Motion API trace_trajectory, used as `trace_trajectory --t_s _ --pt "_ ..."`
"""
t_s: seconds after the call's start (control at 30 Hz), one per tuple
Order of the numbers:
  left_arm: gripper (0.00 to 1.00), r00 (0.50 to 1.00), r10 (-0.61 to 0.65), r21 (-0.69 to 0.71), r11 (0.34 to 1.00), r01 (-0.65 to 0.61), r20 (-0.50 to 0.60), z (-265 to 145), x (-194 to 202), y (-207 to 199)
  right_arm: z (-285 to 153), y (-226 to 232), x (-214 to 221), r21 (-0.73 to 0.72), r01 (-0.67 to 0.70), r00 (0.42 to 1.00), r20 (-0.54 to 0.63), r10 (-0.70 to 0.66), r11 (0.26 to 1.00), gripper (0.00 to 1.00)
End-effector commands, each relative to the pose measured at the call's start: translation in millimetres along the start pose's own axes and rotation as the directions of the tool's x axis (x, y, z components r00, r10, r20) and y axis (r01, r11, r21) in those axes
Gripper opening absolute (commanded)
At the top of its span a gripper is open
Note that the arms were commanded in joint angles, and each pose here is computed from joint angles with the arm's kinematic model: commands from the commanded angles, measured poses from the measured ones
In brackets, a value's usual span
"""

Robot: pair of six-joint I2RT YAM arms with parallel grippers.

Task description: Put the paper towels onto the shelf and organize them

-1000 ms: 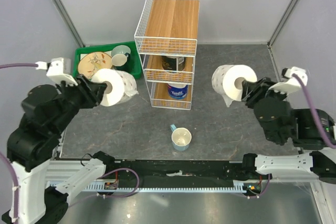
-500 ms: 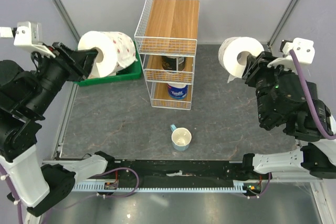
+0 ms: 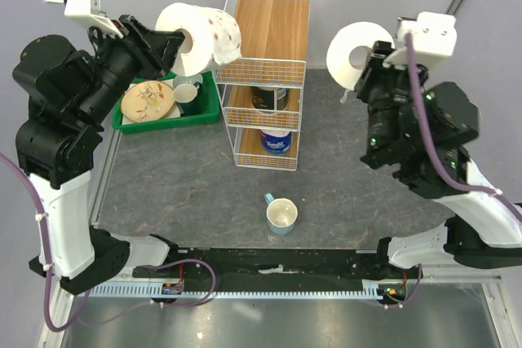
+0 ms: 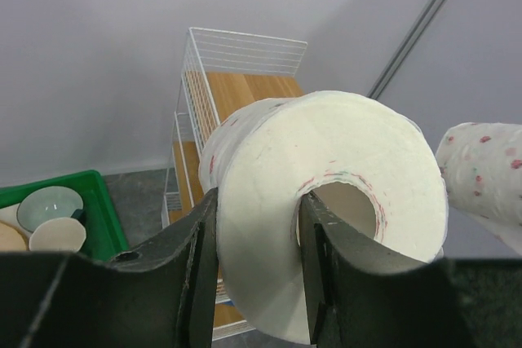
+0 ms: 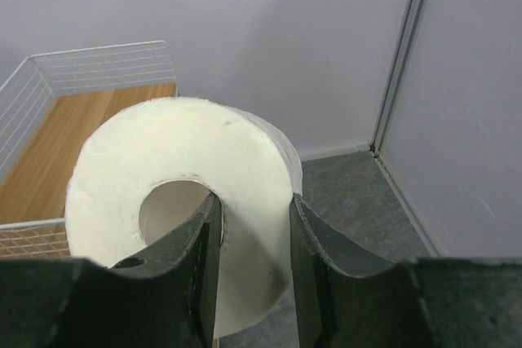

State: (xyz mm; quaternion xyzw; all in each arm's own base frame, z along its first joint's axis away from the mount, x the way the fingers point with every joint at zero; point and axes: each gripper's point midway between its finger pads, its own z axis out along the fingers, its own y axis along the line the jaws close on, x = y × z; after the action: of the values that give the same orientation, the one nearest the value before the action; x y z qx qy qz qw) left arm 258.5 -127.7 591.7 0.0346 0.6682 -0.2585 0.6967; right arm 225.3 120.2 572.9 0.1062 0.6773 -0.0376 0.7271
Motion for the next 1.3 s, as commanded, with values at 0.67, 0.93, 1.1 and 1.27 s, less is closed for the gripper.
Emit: trace_trajectory --t_s 0.67,0.93,1.1,1.27 --pt "0.26 0.982 -0.005 0.243 0.969 -0.042 0.187 54 -46 -50 112 13 -13 0.148 0.038 0.988 0.142 -0.059 0.988 0.34" --pt "0.25 0.987 0.01 0.251 0.967 -0.05 0.159 80 -29 -48 169 -1 -11 0.098 -0.061 0.983 0.181 0.042 0.993 0.34" --pt "0.25 0.991 0.021 0.248 0.967 -0.053 0.129 103 -14 -45 177 5 -12 0.017 -0.075 0.979 0.19 0.07 0.997 0.34" --pt "0.25 0.996 0.044 0.236 0.97 -0.062 0.081 121 6 -39 173 11 -12 -0.071 -0.077 0.973 0.213 0.09 0.995 0.35"
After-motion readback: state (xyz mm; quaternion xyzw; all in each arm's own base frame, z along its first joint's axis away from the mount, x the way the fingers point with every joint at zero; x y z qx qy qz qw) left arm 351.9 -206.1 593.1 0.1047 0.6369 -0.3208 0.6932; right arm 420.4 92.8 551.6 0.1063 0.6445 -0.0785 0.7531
